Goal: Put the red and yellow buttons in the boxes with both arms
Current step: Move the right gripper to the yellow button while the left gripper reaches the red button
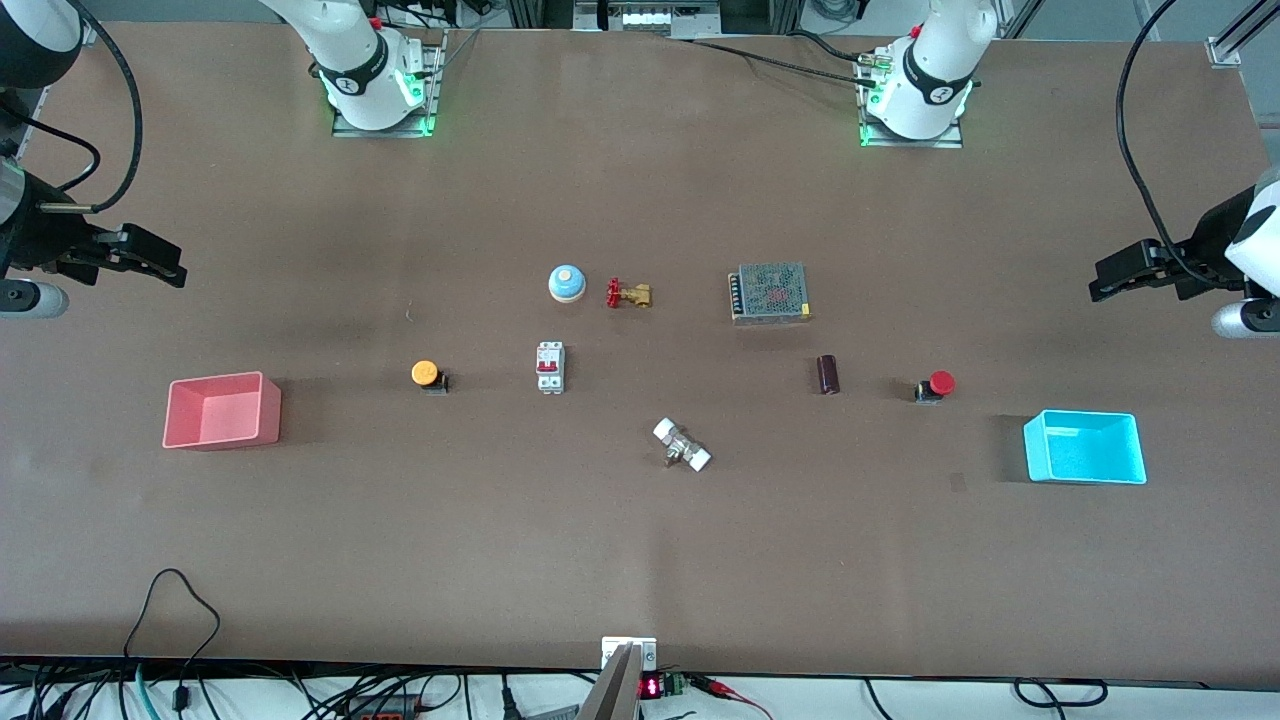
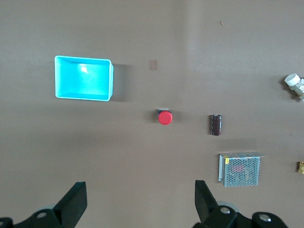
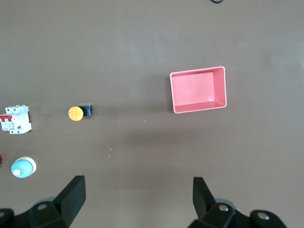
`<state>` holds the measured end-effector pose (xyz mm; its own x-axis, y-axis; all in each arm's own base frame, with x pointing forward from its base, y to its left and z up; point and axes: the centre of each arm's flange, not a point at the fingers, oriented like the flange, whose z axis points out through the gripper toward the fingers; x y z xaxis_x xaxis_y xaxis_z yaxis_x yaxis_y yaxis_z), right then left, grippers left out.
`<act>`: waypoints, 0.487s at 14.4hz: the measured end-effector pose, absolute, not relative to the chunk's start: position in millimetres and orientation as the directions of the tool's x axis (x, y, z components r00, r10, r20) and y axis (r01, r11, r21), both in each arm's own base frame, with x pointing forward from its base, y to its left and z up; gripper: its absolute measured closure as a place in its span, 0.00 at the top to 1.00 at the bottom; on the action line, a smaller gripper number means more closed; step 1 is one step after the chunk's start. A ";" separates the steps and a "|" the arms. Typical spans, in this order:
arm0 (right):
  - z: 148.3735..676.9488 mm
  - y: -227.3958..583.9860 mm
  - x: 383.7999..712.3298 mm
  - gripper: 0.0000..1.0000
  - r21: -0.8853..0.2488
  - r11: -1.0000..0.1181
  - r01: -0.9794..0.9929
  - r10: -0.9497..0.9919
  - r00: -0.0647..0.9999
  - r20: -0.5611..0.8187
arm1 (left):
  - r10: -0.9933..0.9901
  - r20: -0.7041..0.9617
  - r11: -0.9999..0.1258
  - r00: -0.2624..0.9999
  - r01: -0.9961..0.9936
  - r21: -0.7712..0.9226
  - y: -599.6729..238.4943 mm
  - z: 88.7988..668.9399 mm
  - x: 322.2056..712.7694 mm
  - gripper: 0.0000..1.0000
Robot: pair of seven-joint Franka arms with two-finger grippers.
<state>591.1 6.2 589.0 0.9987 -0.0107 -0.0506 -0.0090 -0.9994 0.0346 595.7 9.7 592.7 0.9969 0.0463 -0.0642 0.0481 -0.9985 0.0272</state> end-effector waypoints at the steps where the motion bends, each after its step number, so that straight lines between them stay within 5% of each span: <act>1: 588.4 6.3 591.3 1.00 0.035 -0.999 -0.009 -0.011 0.999 -0.052 | 0.046 -0.065 -0.998 0.997 0.048 0.027 9.7 592.4 595.6 1.00; 7: 573.6 7.4 596.3 1.00 0.037 -0.999 -0.006 -0.008 0.997 -0.078 | 0.035 -0.108 -0.999 0.994 0.038 0.027 4.7 575.3 593.2 1.00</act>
